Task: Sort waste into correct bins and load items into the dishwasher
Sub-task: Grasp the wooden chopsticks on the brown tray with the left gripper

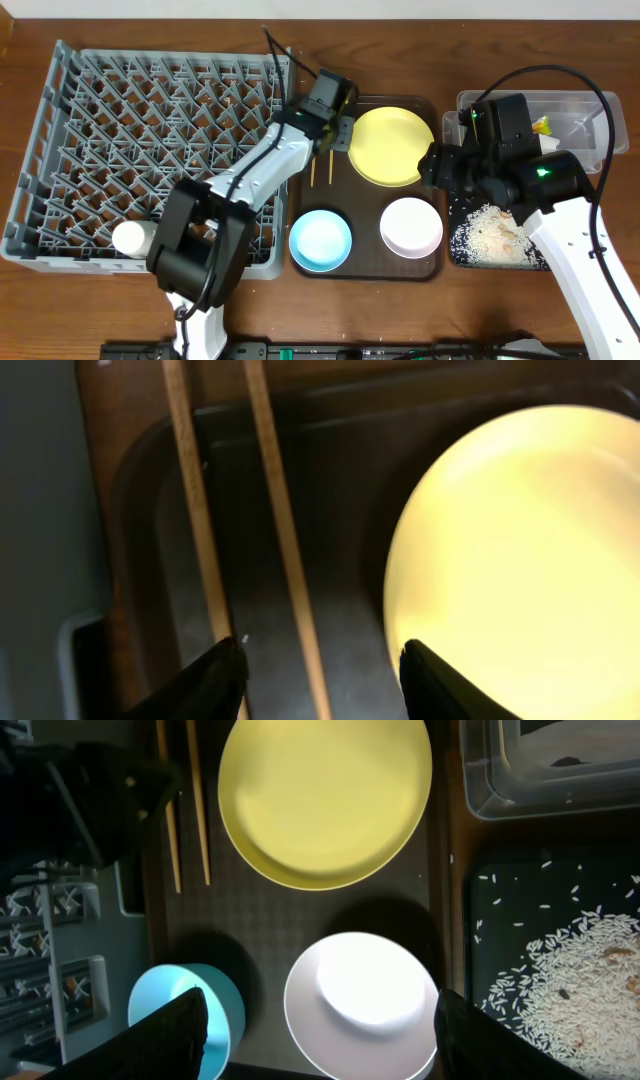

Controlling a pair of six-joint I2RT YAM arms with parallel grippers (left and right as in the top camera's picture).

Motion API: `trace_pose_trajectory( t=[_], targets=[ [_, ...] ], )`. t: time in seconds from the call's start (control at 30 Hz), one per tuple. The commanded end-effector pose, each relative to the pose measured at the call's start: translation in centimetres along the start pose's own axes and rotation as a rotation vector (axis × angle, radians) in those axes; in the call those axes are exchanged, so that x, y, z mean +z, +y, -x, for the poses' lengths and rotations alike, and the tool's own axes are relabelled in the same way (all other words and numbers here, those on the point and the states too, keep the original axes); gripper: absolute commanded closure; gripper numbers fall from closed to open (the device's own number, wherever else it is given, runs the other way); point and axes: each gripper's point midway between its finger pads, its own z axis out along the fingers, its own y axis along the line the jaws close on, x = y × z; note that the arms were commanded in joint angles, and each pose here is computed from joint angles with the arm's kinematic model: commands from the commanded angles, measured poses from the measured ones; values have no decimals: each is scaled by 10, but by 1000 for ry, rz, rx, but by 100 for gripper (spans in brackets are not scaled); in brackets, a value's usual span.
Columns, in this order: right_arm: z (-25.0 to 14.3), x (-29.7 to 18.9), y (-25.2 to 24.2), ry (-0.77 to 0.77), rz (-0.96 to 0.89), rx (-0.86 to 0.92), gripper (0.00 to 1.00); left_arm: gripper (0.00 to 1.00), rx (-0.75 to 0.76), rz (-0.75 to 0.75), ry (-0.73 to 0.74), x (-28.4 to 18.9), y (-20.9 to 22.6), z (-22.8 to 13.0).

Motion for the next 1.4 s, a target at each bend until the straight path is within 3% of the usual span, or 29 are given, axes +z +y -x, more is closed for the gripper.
trace_pose_trajectory(
  t=[0.0, 0.57, 0.83, 1.0, 1.37],
  targets=[
    [1, -1, 1, 0, 7, 17, 30, 48, -17, 49, -25, 11, 9, 7],
    [-1, 0, 0, 7, 4, 17, 30, 60, -19, 122, -53, 60, 22, 0],
    [-1, 0, 0, 6, 4, 17, 31, 76, -37, 123, -11, 65, 18, -15],
    [-2, 1, 0, 8, 4, 16, 33, 90, -58, 119, -23, 44, 17, -5],
    [-1, 1, 0, 7, 4, 16, 38, 92, -112, 61, -146, -91, 9, 38]
  ],
)
